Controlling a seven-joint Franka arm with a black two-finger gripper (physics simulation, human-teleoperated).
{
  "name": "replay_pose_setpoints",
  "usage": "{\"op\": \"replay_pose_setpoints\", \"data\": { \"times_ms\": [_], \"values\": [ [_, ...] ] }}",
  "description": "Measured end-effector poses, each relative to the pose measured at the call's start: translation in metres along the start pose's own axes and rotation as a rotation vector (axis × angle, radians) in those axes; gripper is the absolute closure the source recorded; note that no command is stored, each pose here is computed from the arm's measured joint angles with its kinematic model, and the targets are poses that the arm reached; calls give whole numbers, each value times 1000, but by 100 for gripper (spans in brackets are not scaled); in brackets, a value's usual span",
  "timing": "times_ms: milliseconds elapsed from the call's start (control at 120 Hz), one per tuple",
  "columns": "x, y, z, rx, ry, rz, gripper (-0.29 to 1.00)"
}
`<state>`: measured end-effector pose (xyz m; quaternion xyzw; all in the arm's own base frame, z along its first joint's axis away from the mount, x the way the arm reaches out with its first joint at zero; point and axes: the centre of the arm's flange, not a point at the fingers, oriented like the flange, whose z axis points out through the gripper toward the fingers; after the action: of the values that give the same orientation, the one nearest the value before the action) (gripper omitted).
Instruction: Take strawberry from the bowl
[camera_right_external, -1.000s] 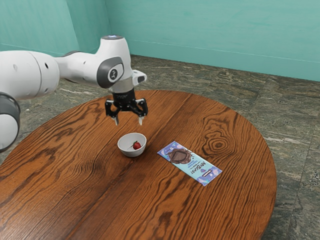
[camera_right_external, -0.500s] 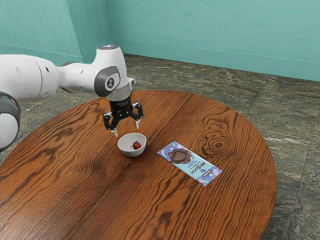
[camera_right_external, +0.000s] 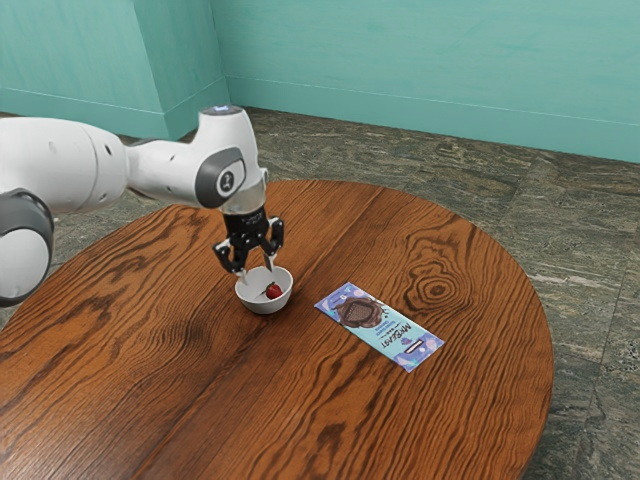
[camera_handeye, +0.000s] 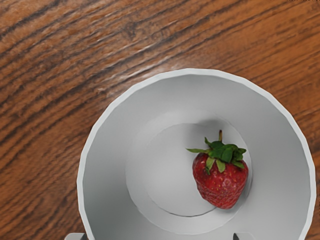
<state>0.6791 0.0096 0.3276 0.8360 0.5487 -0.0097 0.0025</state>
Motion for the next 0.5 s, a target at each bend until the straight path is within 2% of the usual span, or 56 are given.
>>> {"op": "replay_pose_setpoints", "data": {
  "times_ms": [500],
  "values": [
    [12, 5, 18, -20, 12, -53, 36]
  ]
}}
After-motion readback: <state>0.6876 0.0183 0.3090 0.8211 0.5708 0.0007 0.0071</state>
